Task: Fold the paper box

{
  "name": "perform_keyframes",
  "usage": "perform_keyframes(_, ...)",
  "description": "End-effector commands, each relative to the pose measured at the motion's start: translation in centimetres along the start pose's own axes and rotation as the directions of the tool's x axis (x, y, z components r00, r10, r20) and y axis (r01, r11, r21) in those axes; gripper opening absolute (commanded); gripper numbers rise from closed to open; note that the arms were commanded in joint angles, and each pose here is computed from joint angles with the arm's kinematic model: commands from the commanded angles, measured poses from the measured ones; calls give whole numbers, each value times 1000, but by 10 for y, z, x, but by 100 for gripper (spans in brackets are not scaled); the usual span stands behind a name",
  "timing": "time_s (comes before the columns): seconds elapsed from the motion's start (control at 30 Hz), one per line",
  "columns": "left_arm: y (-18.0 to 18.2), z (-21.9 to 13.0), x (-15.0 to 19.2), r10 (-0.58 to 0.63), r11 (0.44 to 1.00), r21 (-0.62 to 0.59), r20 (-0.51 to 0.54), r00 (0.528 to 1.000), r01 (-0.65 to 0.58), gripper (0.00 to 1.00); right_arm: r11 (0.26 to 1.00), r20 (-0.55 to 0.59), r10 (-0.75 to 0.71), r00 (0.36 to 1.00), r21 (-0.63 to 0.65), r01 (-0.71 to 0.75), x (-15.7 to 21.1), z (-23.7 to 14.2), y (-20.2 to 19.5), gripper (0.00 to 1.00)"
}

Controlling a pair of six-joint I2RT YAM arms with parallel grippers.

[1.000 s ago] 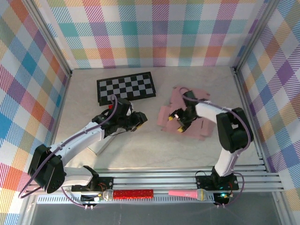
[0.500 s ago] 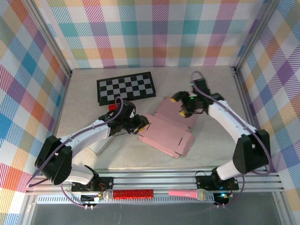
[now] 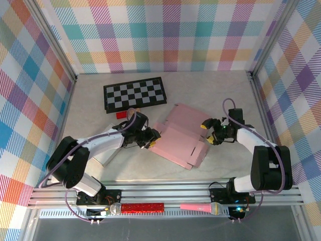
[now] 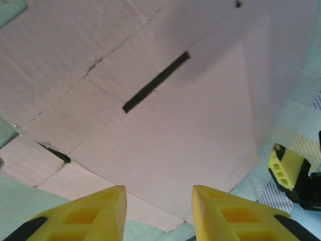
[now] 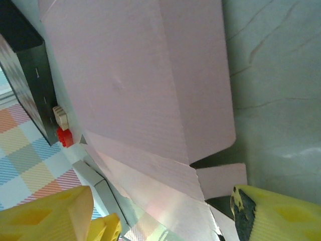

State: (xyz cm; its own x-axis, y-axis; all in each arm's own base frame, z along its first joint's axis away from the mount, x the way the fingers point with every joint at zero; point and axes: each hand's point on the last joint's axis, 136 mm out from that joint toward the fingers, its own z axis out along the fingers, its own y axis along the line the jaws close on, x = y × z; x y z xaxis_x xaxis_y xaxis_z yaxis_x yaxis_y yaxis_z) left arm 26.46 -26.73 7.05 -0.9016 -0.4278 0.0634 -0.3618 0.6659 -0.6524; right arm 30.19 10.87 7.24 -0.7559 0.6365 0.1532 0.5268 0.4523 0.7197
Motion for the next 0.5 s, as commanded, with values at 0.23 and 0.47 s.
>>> perform_keyframes(0.23, 0, 14, 7, 11, 1000, -2, -29, 1000, -11, 38, 992, 66, -106, 992, 81, 100, 3, -22, -9, 70)
perform_keyframes(0.47, 2, 18, 10, 20, 1000, -11, -41, 999, -20, 38, 969, 8, -189, 982, 164, 185, 15, -20, -36, 70)
